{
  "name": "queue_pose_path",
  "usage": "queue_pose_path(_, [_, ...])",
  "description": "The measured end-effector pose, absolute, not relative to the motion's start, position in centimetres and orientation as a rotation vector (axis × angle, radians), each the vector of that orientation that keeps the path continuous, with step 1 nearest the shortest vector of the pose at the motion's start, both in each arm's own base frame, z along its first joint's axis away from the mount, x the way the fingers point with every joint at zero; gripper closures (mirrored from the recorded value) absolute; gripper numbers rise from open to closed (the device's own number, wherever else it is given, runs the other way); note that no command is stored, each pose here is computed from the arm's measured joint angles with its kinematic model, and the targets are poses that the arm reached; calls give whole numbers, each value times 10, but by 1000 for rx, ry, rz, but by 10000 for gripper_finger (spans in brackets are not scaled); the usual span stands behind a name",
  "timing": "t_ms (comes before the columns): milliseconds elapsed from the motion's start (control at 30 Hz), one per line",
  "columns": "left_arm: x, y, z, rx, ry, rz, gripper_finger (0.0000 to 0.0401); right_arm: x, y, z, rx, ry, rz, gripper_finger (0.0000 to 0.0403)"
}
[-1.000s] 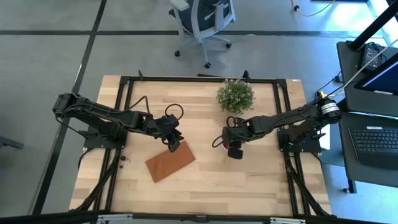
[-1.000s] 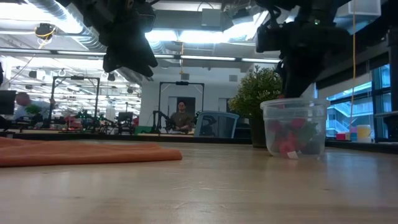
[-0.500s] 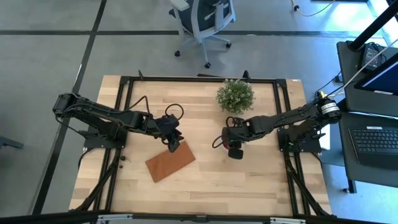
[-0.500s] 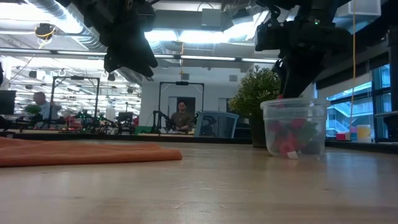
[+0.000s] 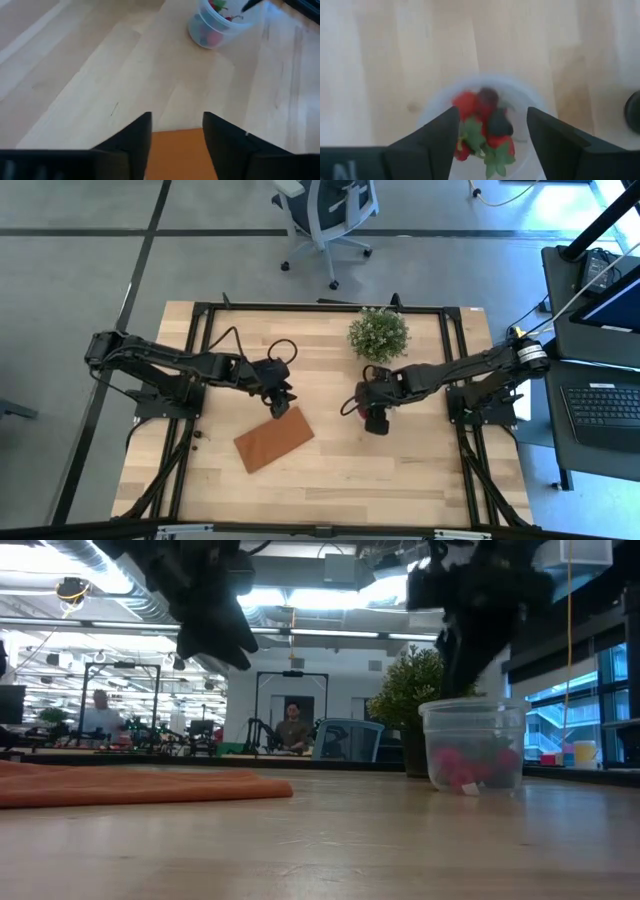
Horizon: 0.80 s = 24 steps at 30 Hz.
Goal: Pick and placing Produce into tupperware
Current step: Put the black cherry into the transparent container
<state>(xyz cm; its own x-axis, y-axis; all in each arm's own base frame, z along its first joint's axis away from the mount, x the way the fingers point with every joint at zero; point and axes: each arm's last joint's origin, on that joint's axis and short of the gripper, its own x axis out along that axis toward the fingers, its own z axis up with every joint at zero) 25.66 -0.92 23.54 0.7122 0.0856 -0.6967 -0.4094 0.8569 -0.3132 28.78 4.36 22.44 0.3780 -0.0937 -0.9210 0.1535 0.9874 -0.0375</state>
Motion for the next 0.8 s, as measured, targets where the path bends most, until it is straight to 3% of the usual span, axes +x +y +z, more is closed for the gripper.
queue_pose_path(200, [257, 1, 236, -415, 733, 287, 175, 284, 43, 275, 43, 998, -106, 166])
queue_pose_path(433, [255, 11, 238, -379, 730, 297, 165, 238, 34, 323, 5, 688, -95, 166])
queue_pose_path(800, [190, 7, 290, -396, 605, 239, 167, 162, 21, 307, 64, 329, -75, 166])
